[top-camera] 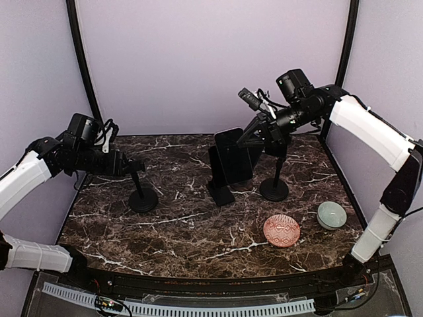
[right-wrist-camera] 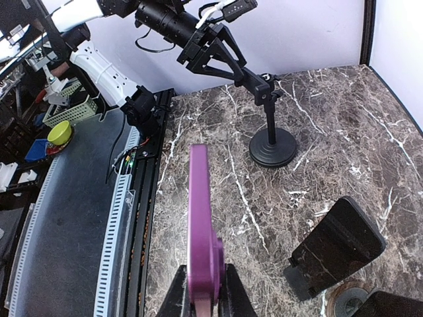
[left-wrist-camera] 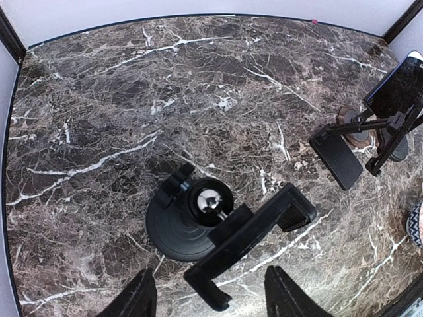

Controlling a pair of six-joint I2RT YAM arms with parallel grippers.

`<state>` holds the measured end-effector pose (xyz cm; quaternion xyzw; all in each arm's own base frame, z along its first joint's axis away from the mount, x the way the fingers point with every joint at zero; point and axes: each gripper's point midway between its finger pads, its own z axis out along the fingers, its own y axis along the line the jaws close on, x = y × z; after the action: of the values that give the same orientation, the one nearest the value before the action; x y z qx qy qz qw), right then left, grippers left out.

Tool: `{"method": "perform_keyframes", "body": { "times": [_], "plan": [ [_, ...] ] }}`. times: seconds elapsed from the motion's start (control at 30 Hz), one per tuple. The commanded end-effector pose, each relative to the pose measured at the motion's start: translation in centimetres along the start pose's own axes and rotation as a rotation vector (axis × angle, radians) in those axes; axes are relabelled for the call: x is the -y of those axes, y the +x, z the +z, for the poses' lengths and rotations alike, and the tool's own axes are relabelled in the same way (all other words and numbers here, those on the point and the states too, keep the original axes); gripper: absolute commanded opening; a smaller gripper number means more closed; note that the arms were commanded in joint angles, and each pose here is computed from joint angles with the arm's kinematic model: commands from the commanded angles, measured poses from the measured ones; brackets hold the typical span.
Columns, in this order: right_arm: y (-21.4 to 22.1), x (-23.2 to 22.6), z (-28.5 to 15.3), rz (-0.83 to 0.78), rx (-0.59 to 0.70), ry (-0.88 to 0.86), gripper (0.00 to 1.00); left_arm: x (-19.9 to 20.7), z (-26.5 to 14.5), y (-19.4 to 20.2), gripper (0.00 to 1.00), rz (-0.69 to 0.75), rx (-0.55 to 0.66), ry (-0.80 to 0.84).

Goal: Place the phone on the phone stand

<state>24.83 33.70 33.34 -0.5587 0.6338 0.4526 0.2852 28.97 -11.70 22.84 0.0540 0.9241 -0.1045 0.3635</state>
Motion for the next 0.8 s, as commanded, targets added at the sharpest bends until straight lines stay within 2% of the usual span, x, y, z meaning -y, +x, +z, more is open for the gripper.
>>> {"method": "perform_keyframes", "body": {
  "times": [0.0,0.43,0.53,0.7,0.77],
  "plan": [
    [-1.0,-0.2,0.0,-0.029,0.033,-0.001,0.0,0.0,0.8,1.0,0.56,0.077,-0.04,0.011],
    [-0.7,0.1,0.0,-0.024,0.028,0.019,0.0,-0.6,2.1,2.0,0.43,0.18,-0.08,-0.014],
    [-0.7,0.2,0.0,-0.025,0.025,0.027,0.0,0.0,2.2,1.8,0.36,0.215,-0.067,0.02],
    [-0.5,0.3,0.0,-0.029,0.018,0.036,0.0,1.8,1.6,1.3,0.18,0.258,-0.016,0.125],
    [-0.4,0.4,0.0,-0.03,0.016,0.041,0.0,2.9,0.8,0.9,0.14,0.26,-0.002,0.185]
  ]
}}
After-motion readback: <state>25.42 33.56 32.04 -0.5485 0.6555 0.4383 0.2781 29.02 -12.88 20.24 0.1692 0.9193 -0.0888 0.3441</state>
